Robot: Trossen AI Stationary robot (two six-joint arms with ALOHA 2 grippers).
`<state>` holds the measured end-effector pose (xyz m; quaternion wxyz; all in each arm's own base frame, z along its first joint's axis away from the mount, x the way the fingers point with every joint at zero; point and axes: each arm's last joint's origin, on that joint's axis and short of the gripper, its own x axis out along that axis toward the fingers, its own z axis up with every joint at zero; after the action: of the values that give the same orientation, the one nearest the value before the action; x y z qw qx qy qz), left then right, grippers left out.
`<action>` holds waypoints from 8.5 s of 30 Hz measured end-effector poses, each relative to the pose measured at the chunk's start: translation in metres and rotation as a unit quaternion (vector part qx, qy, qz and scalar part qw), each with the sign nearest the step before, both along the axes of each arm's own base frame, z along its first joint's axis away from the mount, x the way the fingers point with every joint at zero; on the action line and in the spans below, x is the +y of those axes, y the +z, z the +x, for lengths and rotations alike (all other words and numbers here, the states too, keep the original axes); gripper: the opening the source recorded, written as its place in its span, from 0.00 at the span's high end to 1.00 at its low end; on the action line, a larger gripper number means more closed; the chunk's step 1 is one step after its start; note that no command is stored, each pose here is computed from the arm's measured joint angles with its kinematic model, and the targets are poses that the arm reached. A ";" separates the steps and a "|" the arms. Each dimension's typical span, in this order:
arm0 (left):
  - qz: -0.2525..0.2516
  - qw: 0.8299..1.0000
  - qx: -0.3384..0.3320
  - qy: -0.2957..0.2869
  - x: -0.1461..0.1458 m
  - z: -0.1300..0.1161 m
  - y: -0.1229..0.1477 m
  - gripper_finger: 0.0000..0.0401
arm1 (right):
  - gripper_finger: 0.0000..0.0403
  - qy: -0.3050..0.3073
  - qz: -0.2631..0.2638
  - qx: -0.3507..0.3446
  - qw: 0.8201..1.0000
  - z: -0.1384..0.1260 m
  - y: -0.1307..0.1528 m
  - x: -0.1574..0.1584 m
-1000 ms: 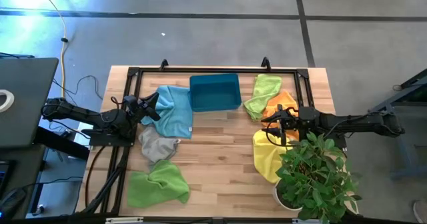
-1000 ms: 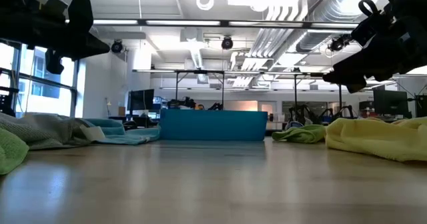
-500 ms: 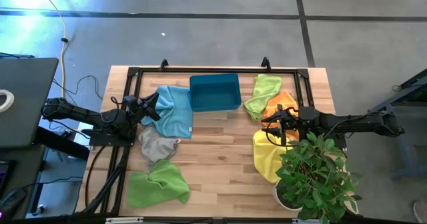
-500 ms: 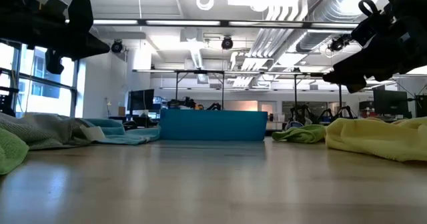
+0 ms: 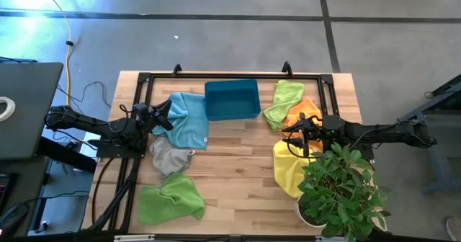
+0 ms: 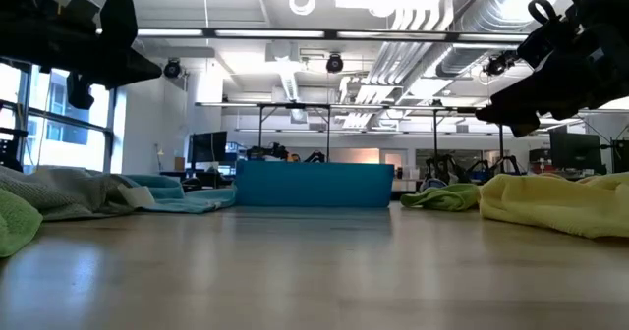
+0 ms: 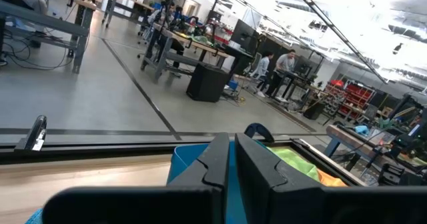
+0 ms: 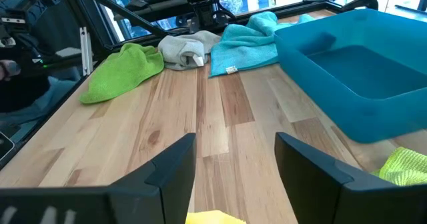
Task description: Fold microfiber towels
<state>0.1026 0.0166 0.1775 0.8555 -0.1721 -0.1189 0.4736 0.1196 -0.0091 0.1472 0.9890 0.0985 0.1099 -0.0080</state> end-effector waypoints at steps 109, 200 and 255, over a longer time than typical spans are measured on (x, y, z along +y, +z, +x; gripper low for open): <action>0.182 0.963 0.100 -0.175 -0.013 0.057 0.083 0.96 | 0.51 -0.131 -0.049 -0.079 0.987 0.046 0.095 -0.013; -0.132 0.812 0.388 -0.415 -0.036 0.201 -0.055 0.96 | 0.51 -0.072 -0.027 0.109 0.991 0.109 0.035 -0.016; -0.011 0.794 0.427 -0.432 -0.034 0.312 -0.021 0.96 | 0.51 -0.016 -0.025 0.140 0.990 0.136 -0.010 0.001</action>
<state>0.4145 -0.0172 0.1567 0.9329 0.0045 0.3508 0.0810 0.2556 -0.0079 0.1370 0.9657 0.0737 0.2458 -0.0398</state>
